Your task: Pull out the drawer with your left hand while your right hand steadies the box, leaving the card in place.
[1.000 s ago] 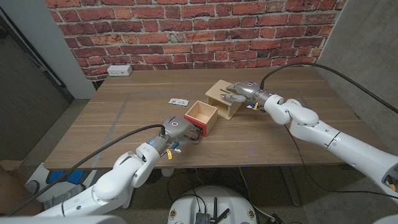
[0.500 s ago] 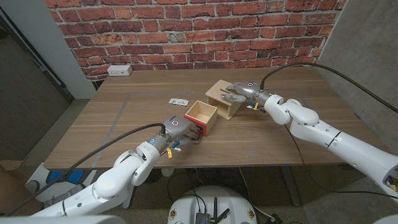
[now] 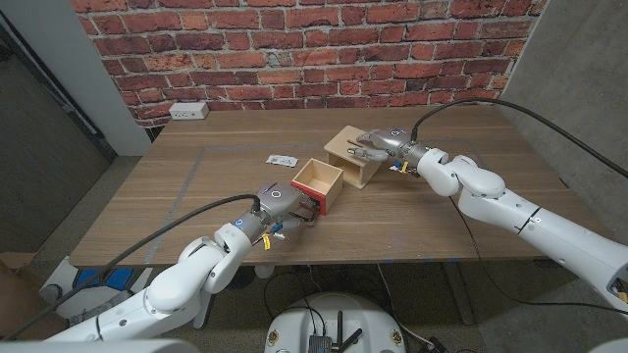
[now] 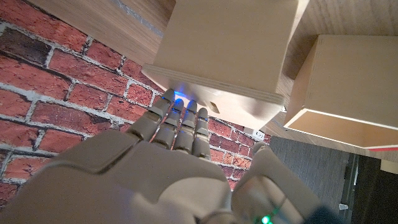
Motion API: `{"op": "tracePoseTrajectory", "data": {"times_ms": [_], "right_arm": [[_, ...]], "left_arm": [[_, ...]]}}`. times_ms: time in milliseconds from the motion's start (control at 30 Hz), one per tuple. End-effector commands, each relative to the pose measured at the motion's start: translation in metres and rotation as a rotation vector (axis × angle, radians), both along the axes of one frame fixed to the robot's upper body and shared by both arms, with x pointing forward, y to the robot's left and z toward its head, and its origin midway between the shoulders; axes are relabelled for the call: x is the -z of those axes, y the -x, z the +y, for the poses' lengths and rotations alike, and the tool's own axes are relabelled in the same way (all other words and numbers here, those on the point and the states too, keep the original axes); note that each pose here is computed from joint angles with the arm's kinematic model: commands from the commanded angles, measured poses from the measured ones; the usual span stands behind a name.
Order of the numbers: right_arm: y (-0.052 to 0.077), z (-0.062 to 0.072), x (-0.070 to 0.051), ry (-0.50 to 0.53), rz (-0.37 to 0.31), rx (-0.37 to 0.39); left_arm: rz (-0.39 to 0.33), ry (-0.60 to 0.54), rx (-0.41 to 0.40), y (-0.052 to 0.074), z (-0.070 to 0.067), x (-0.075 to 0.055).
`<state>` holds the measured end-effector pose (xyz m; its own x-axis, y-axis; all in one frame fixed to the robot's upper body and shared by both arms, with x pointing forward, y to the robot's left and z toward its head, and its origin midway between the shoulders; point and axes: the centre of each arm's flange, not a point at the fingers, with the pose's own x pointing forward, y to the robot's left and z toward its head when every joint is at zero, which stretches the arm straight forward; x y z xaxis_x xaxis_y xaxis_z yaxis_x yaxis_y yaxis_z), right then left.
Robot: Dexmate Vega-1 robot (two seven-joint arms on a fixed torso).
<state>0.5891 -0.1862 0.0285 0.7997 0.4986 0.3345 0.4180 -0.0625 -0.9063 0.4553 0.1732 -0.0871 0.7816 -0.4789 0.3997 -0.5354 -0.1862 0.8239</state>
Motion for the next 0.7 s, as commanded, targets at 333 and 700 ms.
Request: {"op": "tracePoseTrajectory", "data": {"times_ms": [333, 700], "right_arm": [[0.013, -0.001, -0.015, -0.033, -0.028, -0.003], [0.015, -0.010, -0.021, -0.098, -0.027, -0.004]], "left_arm": [[-0.029, 0.020, 0.034, 0.003, 0.004, -0.009], [-0.052, 0.126, 0.071, 0.006, 0.021, -0.024]]}}
